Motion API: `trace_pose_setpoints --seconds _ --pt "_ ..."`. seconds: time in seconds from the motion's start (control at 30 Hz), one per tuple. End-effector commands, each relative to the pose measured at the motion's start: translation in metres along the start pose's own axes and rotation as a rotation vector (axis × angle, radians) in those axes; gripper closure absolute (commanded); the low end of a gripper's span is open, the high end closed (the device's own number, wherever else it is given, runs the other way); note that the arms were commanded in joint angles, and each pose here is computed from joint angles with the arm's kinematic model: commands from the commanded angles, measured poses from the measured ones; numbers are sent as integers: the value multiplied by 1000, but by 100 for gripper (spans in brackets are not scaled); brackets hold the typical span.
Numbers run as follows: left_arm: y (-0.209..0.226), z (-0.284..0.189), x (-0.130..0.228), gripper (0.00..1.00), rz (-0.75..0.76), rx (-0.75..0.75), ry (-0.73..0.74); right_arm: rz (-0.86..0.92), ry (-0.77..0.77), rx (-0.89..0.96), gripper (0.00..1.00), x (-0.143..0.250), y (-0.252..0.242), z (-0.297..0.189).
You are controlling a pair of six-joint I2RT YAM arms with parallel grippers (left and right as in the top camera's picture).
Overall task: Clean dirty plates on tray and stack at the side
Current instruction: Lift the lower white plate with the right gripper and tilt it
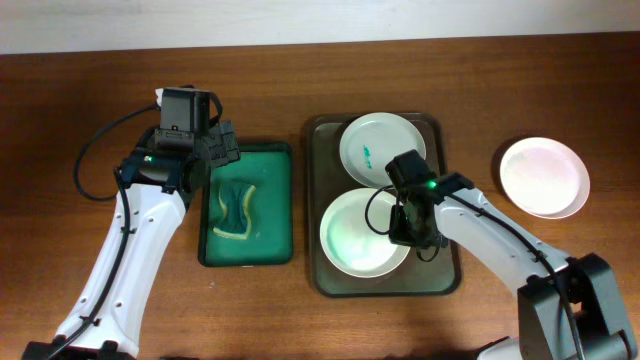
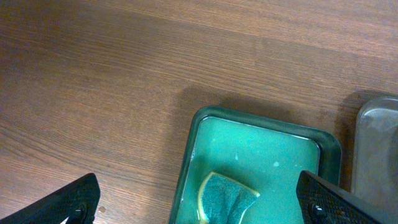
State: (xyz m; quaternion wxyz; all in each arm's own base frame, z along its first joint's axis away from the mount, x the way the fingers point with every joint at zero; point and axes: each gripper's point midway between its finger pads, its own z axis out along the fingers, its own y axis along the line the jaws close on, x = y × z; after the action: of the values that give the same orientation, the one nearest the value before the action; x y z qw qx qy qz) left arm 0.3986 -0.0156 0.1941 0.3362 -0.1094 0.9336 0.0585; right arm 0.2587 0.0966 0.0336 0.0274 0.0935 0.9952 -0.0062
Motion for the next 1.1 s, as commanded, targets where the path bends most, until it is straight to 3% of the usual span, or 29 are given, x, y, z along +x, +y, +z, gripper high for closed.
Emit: trace_pose_setpoints --seconds 0.0,0.33,0.8,1.07 --pt "4 -5 -6 0 -3 -11 -20 -20 -64 -19 96 -11 4 -29" --pt "4 -5 -6 1 -4 -11 -20 -17 -195 -125 96 -14 8 -81" --pt "4 -5 -6 1 -4 -11 -19 -15 -218 -145 96 -18 11 -85" --pt "4 -5 -6 0 -4 -11 -20 -36 -254 -374 96 -32 56 -99"
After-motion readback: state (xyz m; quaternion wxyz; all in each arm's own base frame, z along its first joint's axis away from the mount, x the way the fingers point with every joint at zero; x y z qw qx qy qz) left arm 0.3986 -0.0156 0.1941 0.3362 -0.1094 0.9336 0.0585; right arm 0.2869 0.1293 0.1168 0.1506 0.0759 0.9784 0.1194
